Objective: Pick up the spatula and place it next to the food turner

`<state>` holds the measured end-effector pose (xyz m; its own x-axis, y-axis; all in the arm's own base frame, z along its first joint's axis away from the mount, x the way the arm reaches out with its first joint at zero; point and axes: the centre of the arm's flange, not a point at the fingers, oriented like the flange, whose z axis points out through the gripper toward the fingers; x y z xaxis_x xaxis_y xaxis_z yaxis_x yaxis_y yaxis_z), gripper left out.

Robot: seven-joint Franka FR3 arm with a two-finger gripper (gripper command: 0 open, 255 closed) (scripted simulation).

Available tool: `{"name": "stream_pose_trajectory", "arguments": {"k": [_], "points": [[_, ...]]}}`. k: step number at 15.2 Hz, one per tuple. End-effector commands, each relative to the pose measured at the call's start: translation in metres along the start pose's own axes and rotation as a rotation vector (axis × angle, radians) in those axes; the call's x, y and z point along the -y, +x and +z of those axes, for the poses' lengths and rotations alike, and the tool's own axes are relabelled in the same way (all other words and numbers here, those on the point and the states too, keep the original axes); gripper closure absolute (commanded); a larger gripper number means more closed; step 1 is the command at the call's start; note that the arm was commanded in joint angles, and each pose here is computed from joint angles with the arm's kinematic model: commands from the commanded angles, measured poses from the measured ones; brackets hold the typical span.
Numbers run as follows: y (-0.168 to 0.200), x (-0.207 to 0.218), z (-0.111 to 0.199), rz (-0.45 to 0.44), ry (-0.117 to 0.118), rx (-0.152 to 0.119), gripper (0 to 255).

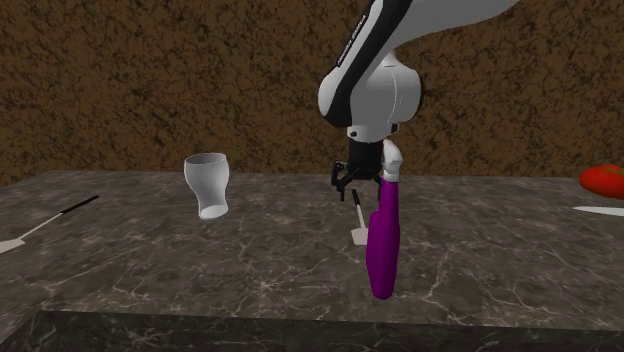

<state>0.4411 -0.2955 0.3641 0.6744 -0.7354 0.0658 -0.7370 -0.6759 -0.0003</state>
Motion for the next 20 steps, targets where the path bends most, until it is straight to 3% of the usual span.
{"name": "stream_pose_trajectory", "arguments": {"k": [1,4,12,13,20], "points": [[0.001,0.0,0.012,0.002,0.0,-0.001,0],[0.001,0.0,0.026,0.002,0.0,-0.001,0],[0.001,0.0,0.026,0.002,0.0,-0.001,0],[0.001,0.0,0.026,0.002,0.0,-0.001,255],[0.001,0.0,0.026,0.002,0.0,-0.001,255]]}}
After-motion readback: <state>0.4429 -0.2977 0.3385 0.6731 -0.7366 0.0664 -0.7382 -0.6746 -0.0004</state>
